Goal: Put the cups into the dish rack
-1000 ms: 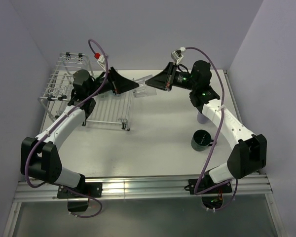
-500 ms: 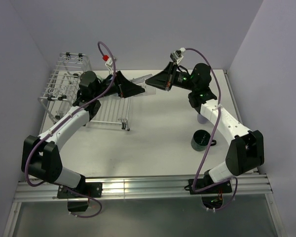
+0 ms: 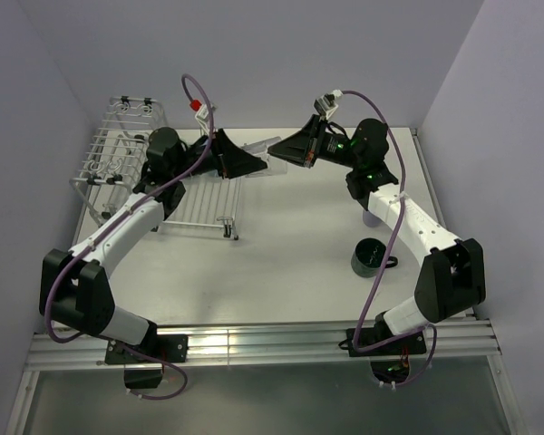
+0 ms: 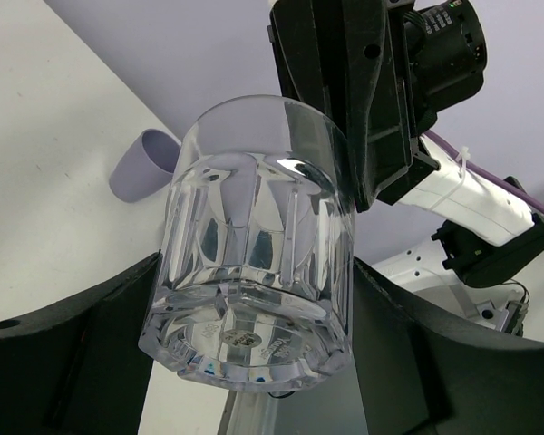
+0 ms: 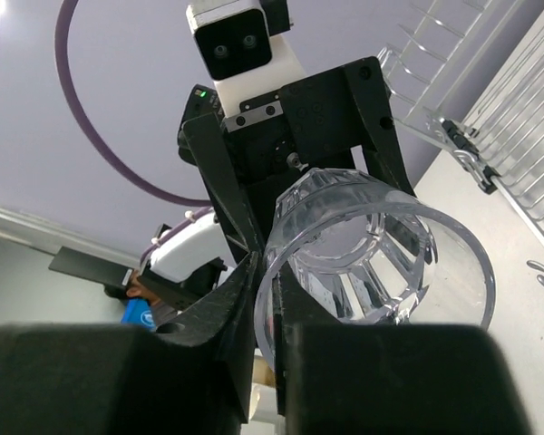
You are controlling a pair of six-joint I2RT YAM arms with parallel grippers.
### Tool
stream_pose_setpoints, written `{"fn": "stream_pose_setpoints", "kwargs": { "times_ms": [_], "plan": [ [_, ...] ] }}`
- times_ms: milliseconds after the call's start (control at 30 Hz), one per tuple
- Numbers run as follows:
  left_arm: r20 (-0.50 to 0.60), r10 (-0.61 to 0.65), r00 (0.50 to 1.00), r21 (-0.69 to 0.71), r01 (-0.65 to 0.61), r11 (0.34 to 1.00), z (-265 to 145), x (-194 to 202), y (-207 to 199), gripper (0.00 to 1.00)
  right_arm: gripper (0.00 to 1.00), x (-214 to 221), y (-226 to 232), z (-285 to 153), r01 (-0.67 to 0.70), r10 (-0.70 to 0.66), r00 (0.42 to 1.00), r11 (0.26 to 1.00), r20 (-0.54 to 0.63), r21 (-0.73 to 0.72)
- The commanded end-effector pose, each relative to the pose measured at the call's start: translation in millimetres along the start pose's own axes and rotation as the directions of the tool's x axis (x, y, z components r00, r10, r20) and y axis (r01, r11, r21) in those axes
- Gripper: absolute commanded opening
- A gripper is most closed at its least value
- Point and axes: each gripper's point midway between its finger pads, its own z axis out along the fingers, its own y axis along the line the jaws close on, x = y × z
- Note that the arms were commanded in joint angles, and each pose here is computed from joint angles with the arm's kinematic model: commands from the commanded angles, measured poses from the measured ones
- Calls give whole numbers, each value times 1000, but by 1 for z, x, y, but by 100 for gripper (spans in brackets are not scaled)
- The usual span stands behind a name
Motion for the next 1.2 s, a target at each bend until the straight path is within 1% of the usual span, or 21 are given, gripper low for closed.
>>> {"fn": "stream_pose_setpoints", "kwargs": {
  "times_ms": [0,33,67,167,300,400,433,467,500,533,567,600,667,700,733,800,833,900,933,1033,1167],
  "plan": [
    [58,121,991,21,-122,992,-2,-28,-34,0,16,-4,11,-4,82,-81,997,996,17,-28],
    [66,128,990,6,-128,992,-2,-31,-34,0,21,-5,7,-4,74,-73,997,997,23,-9],
    [74,158,985,-10,-158,987,-5,-34,-36,0,33,-5,9,-5,83,-83,996,997,29,0],
    [75,178,981,-70,-173,982,-9,-39,-37,0,47,-14,1,-11,106,-112,991,991,72,78],
    [76,198,977,-139,-186,973,-15,-47,-39,0,51,-25,-9,-21,132,-154,981,976,121,174],
    [69,201,977,-248,-179,952,-24,-53,-29,0,52,-34,-18,-33,134,-178,970,959,164,250],
    [44,165,985,-305,-144,941,-29,-47,-18,0,52,-36,-23,-39,115,-176,966,948,187,296],
    [36,179,983,-361,-154,920,-35,-51,-9,0,52,-41,-26,-44,138,-211,958,934,194,331],
    [73,214,974,-457,-158,875,-42,-73,-4,0,52,-44,-30,-48,144,-229,952,920,203,364],
    [19,133,991,-562,-99,821,-51,-59,26,0,52,-45,-40,-54,118,-227,949,899,219,422],
    [-3,151,989,-625,-119,771,-59,-65,39,0,52,-48,-42,-58,123,-244,943,886,225,447],
    [21,192,981,-707,-121,697,-70,-85,46,0,52,-49,-46,-60,140,-268,938,871,218,470],
    [-38,133,990,-808,-109,579,-83,-76,82,0,52,-50,-54,-65,133,-279,935,848,217,514],
    [-39,143,989,-834,-111,541,-87,-83,87,0,52,-51,-57,-66,133,-282,935,840,215,525],
    [-52,131,990,-876,-108,470,-94,-83,108,0,52,-49,-62,-68,123,-275,938,833,210,539],
    [-87,107,990,-903,-124,411,-100,-80,121,0,52,-49,-68,-70,127,-285,937,818,204,562],
    [-103,88,991,-938,-126,321,-110,-77,144,0,52,-48,-71,-72,122,-282,938,811,200,572],
    [-139,49,989,-958,-146,245,-120,-72,158,0,52,-47,-74,-72,129,-291,938,801,191,585],
    [-161,25,987,-970,-162,183,-126,-66,175,0,52,-46,-76,-73,127,-289,939,795,185,593],
    [-184,-25,983,-976,-180,120,-134,-55,196,0,52,-43,-81,-73,135,-297,939,779,171,612],
    [-192,-68,979,-980,-187,73,-138,-44,217,0,52,-39,-89,-73,139,-295,943,772,155,621]
  ]
}}
